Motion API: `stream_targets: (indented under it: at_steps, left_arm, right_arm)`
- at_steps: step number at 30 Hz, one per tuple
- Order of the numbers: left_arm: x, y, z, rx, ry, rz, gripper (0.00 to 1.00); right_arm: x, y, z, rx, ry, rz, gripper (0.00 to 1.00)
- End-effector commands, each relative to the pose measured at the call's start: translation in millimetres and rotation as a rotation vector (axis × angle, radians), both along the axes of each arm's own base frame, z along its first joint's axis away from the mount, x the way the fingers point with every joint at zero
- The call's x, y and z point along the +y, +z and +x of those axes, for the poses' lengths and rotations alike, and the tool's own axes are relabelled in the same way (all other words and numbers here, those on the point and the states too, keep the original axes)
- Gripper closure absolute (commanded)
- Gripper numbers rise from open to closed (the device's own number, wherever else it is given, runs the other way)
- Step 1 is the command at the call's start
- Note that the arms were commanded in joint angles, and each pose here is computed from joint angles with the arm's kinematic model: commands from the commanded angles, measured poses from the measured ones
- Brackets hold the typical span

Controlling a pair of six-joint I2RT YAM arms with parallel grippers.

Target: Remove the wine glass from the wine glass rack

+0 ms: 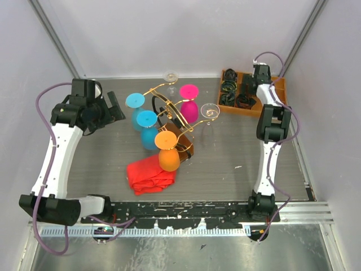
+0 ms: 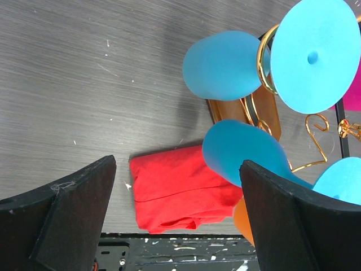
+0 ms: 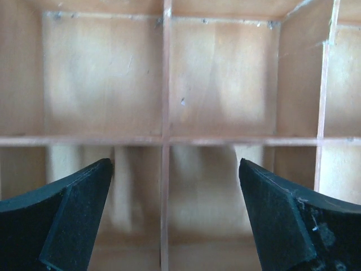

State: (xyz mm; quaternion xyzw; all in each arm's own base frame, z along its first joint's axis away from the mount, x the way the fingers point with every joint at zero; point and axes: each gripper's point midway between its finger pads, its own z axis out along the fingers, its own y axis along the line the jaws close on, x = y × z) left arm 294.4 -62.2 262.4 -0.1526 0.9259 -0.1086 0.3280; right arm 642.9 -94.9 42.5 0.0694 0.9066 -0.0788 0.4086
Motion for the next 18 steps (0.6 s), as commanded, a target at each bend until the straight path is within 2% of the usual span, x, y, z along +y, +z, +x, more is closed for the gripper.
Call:
stream_targets:
  at_steps: [1, 4, 7, 12, 18]
  left_arm:
    - [-5.2, 16.6, -4.6, -0.047, -0.012, -0.042, 0.02]
    - [-5.5, 20.5, -10.5, -0.064, -0.004, -0.057, 0.02]
    - [-9.0, 20.7, -16.2, -0.063, -0.002, -0.086, 0.02]
    - [-18.2, 21.6, -21.8, -0.048, -0.027, -0.135, 0.02]
    - [-20.3, 26.2, -27.3, -0.058, -0.037, -0.15, 0.02]
  right_arm:
    - [24.1, 152.6, 13.1, -0.323, 0.058, -0.067, 0.0]
    - [63.7, 197.1, -7.5, -0.347, 0.153, -0.018, 0.0]
    - [111.6, 210.3, -34.3, -0.291, 0.285, 0.102, 0.0]
    - [155.6, 182.1, -58.6, -0.085, 0.335, 0.208, 0.0]
    - [180.8, 145.0, -66.8, 0.044, 0.347, 0.251, 0.01]
